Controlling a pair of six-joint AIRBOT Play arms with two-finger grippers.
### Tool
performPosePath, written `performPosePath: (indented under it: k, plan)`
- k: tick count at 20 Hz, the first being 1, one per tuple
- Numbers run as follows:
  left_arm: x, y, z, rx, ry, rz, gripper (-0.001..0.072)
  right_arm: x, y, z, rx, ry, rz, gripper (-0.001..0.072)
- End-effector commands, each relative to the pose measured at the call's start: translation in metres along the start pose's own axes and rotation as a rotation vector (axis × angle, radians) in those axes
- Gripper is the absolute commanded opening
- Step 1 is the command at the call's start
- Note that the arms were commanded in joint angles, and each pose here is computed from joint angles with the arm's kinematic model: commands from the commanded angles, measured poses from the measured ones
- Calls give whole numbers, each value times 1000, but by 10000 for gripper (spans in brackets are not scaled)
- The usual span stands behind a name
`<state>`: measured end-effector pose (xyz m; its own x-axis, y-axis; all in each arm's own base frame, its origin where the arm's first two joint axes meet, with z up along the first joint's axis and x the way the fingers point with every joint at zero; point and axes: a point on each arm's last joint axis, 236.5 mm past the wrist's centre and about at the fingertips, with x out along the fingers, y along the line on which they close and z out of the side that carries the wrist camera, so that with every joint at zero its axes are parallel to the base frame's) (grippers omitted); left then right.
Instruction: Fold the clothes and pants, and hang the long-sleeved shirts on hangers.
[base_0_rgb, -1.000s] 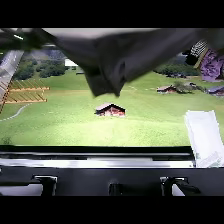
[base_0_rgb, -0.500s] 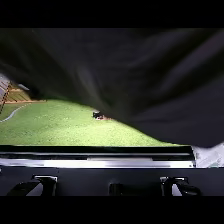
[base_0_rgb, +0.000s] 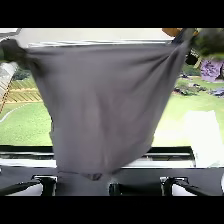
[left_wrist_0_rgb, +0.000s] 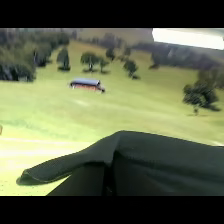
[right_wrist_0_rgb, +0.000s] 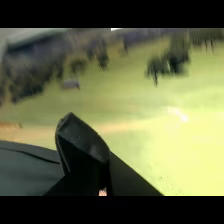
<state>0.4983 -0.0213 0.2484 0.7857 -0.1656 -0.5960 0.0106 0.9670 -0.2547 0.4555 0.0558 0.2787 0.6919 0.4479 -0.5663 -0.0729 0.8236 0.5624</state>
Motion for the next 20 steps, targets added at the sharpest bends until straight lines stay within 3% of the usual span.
performPosePath:
  k: [1, 4, 8, 9, 10, 11, 12, 13, 14, 20]
  plan:
    - [125, 13, -34, -15, 60, 0, 17, 132, -72, -63, 94, 285, -37, 37]
    - [202, -2, -66, -46, 93, -21, 17, 226, -95, -77, 113, 248, -48, 37]
    - [260, -14, -135, -242, 253, -39, 22, 295, -120, -84, 234, 151, -84, 37]
    - [265, -19, -147, -274, 288, -58, 56, 301, -126, -86, 276, 144, -95, 38]
    - [267, -21, -154, -302, 313, -71, 144, 303, -130, -86, 306, 139, -101, 46]
    - [266, -21, -157, -317, 330, -77, 281, 301, -133, -83, 314, 133, -105, 119]
    - [261, -20, -155, -327, 342, -91, 437, 297, -133, -81, 321, 137, -101, 251]
    - [254, -18, -151, -330, 357, -113, 545, 289, -133, -80, 321, 149, -101, 379]
    - [243, -15, -145, -340, 378, -143, 553, 277, -133, -78, 311, 169, -100, 454]
    - [106, 60, -132, -237, 596, -184, 552, 119, -173, -82, 64, 402, -184, 458]
